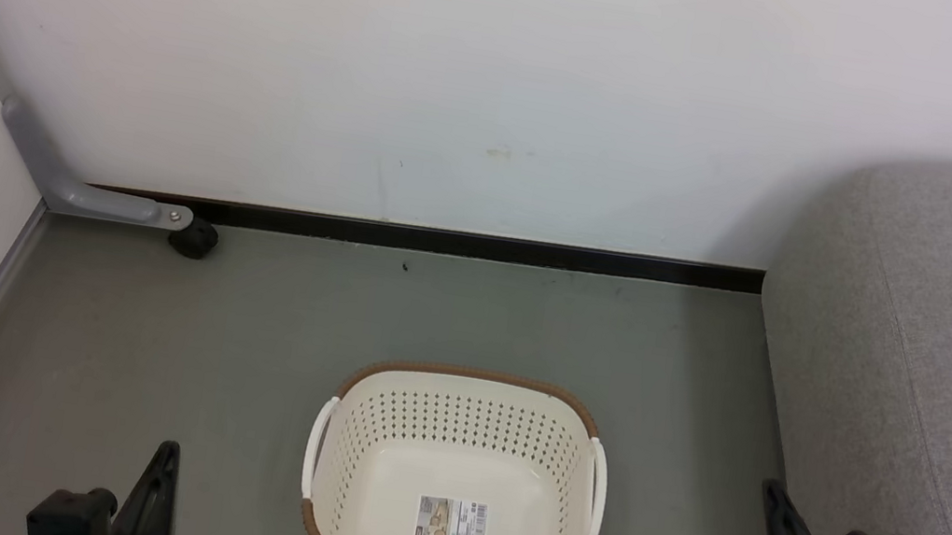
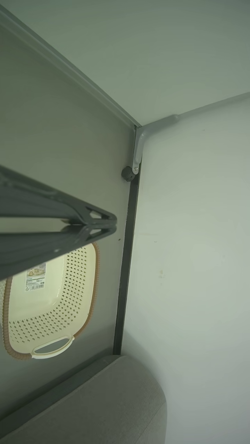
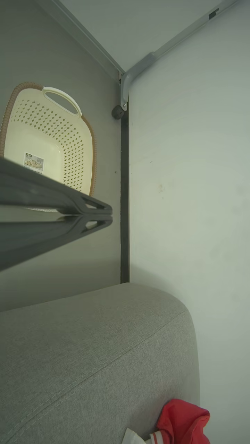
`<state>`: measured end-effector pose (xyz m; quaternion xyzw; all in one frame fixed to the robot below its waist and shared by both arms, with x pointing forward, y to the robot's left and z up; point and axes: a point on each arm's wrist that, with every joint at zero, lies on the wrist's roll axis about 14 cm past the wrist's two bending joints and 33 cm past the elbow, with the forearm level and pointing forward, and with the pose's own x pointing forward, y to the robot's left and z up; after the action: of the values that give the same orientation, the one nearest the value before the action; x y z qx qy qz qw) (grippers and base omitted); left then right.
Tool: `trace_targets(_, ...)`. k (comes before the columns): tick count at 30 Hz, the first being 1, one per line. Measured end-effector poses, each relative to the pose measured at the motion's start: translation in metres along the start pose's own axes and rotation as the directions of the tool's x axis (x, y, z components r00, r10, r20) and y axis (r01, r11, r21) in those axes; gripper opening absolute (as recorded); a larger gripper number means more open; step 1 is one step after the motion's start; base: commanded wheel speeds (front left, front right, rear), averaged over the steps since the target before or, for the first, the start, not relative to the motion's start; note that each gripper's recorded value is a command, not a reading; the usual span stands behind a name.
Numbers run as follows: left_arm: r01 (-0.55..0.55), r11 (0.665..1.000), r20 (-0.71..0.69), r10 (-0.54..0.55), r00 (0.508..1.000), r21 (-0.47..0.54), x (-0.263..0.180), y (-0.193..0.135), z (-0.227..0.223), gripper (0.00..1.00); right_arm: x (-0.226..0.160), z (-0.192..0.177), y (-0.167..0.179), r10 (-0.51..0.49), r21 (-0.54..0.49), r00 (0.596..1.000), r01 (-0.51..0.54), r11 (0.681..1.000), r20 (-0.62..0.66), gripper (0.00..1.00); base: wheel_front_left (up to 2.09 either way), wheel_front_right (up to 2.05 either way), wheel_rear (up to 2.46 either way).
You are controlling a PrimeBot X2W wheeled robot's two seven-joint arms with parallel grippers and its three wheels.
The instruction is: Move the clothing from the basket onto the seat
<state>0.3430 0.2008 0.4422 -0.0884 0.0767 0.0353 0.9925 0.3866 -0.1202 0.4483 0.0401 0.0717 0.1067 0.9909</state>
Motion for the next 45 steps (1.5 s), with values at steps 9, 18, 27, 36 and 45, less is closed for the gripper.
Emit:
trace_targets(9, -0.029, 0.993, -0.045, 0.024, 0.999, -0.114, 0.001, 0.004, -0.006, 0.00, -0.004, -0.007, -0.013, -0.055, 0.109, 0.998, 0.059, 0.992, -0.032, 0.00, 0.00, 0.00, 0.00)
trace_targets(18, -0.055, 0.971, -0.075, 0.039, 0.996, -0.234, 0.003, 0.006, -0.009, 0.00, -0.005, -0.004, -0.024, -0.102, 0.264, 0.994, 0.108, 0.958, -0.037, 0.00, 0.00, 0.00, 0.00)
trace_targets(27, -0.064, 0.931, -0.095, 0.031, 0.995, -0.359, 0.006, 0.004, -0.010, 0.00, -0.005, 0.000, -0.032, -0.136, 0.394, 0.990, 0.140, 0.908, -0.038, 0.00, 0.00, 0.00, 0.00)
trace_targets(36, -0.071, 0.880, -0.108, 0.023, 0.994, -0.469, 0.008, 0.002, -0.009, 0.00, -0.006, 0.005, -0.040, -0.163, 0.516, 0.986, 0.156, 0.842, -0.033, 0.00, 0.00, 0.00, 0.00)
trace_targets(45, -0.072, 0.811, -0.112, 0.008, 0.994, -0.580, 0.011, -0.002, -0.006, 0.00, -0.008, 0.008, -0.047, -0.183, 0.628, 0.983, 0.163, 0.761, -0.033, 0.00, 0.00, 0.00, 0.00)
